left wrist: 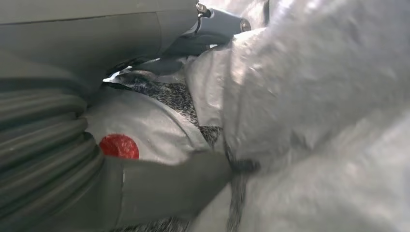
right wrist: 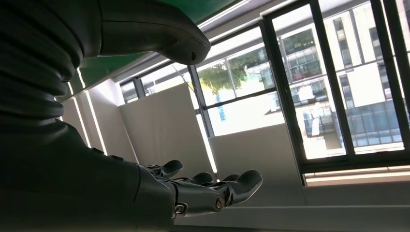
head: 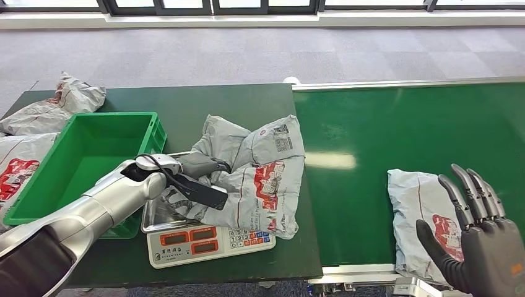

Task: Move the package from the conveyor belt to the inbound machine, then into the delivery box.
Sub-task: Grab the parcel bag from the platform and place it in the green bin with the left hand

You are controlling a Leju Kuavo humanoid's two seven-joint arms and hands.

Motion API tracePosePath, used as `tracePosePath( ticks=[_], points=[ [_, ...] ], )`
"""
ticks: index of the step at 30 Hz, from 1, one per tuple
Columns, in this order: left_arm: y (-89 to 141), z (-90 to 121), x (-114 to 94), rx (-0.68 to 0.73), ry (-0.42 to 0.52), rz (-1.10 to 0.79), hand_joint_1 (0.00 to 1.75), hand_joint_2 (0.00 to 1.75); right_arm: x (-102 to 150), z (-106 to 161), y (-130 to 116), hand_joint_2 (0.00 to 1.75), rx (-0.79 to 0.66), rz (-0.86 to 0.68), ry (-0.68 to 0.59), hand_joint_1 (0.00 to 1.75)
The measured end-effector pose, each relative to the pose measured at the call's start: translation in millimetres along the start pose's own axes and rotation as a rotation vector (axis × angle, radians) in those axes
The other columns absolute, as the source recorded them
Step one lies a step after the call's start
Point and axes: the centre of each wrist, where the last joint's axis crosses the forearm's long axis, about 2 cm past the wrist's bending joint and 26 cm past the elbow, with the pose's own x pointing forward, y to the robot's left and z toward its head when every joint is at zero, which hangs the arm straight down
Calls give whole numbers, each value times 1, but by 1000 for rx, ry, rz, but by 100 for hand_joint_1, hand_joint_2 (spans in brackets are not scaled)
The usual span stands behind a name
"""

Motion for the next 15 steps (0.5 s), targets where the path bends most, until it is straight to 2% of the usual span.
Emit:
tracePosePath(
  ticks=[15],
  points=[
    [-4, -1, 7, 51, 33, -71, 175, 175, -3, -18, 14, 175, -39, -30, 4, 0]
  ],
)
